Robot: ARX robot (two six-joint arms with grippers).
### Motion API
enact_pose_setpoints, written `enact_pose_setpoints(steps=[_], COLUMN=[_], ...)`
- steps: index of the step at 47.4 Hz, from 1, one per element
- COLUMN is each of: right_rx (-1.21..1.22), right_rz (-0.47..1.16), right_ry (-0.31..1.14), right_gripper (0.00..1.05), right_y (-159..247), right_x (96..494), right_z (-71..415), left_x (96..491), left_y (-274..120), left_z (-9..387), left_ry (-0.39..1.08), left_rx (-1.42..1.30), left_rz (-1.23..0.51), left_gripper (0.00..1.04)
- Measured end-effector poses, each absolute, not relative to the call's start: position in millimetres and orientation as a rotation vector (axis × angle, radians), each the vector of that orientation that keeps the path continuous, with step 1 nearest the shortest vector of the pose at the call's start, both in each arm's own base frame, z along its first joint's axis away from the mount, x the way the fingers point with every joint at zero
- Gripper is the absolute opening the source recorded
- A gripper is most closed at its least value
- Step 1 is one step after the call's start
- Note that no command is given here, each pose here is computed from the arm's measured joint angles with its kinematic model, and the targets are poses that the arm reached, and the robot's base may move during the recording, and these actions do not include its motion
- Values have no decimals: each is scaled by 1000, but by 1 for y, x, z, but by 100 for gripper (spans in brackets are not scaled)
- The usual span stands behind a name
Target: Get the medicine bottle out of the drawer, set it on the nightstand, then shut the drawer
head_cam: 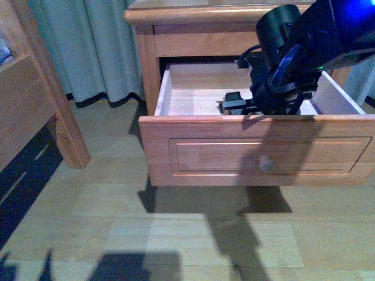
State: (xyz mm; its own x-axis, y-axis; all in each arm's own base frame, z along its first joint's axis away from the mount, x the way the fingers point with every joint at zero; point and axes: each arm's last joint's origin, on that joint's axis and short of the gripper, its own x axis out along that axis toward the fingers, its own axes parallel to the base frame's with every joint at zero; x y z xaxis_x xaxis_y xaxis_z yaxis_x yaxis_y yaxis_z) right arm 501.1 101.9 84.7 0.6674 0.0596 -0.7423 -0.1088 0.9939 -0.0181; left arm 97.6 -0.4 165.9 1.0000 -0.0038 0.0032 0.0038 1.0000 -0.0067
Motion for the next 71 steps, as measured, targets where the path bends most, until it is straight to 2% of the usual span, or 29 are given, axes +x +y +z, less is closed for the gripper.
enact_pose_setpoints(steps=[11,13,19,35,44,53,60,71], right_rx=[-74,-84,-97,-54,-72,-115,-170,-183], right_rz=[106,114,130,159,101,34,13,10], right_ry=[819,816,776,418,259,173,169,133], right_gripper=[34,31,30,29,29,29,29,29], right_y=[107,109,112,113,105,97,94,94], right_x=[494,490,482,491,506,528,555,572], right_z=[84,86,107,253,302,318,294,279], left_x=[98,98,98,98,98,98,98,98], left_y=[0,0,0,0,0,0,0,0], left_z=[166,166,166,166,166,166,166,166], left_ry=[-3,-3,-3,-3,-3,-3,-3,-3], left_rx=[-7,-7,-7,-7,-7,-7,-7,-7], left_rz=[-4,-4,-4,-4,-4,-4,-4,-4], left_gripper=[98,98,98,98,98,98,98,98])
